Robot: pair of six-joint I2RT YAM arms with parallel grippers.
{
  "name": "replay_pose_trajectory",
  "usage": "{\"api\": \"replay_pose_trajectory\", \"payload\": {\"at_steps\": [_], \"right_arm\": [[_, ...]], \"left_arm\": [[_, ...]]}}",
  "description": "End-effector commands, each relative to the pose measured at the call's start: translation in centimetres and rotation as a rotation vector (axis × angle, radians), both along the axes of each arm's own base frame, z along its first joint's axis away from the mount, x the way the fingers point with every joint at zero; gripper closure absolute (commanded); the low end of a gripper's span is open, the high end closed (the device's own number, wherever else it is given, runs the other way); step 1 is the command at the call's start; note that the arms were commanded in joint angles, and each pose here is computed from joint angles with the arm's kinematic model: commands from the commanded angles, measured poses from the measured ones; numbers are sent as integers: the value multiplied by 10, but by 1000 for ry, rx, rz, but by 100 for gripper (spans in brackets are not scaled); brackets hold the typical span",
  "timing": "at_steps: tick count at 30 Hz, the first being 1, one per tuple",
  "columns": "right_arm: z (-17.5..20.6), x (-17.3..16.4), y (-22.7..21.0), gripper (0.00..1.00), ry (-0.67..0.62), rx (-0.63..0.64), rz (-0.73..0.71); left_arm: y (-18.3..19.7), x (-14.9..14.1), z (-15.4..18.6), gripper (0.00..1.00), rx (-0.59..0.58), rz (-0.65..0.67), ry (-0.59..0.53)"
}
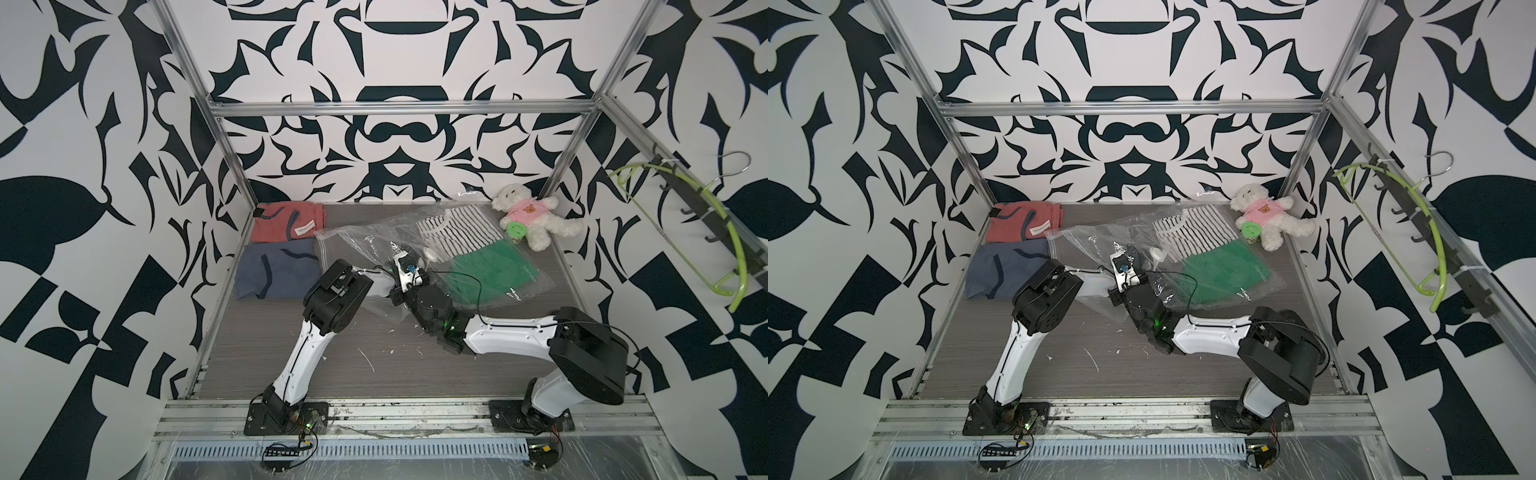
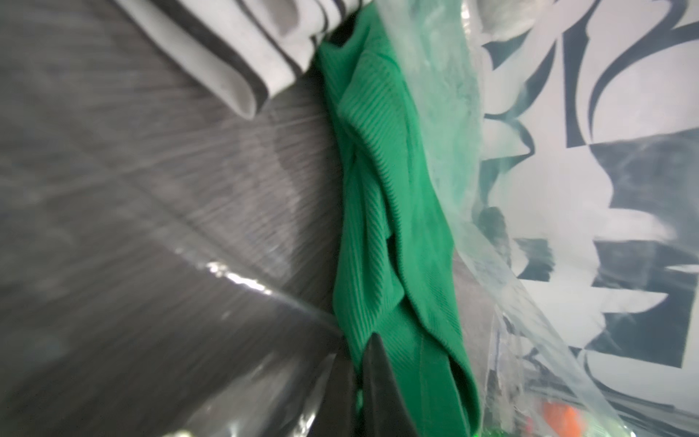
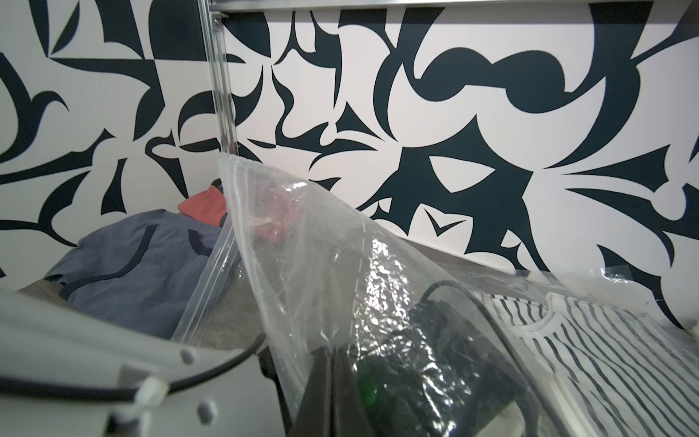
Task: Take the tank top out of the vacuum bag
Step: Take out the tank top from the vacuum bag.
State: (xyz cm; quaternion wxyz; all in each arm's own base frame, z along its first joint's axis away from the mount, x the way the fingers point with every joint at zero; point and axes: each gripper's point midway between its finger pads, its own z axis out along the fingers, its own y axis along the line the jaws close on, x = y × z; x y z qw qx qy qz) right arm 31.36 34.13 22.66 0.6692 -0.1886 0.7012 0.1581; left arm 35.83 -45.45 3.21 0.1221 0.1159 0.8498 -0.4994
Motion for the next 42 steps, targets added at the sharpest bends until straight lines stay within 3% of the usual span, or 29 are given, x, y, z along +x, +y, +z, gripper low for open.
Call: {"api": "replay_pose_trajectory", "payload": {"at_steps": [1, 12, 20, 34, 42], "right_arm": [[-35, -7, -1, 100, 67, -96, 21], [-36, -4, -9, 100, 61, -91, -26], [-32, -4, -16, 100, 55, -71, -55], [-31, 2, -36, 100, 50, -66, -165], [-28, 2, -43, 100, 47, -58, -191]], "left_arm": [[22, -1, -2, 100, 104, 34, 27], [36, -4, 22, 100, 104, 71, 8], [44, -7, 11, 100, 136, 103, 26], [72, 9, 31, 100, 202, 229, -39], [93, 9, 23, 100, 253, 259, -17]]}}
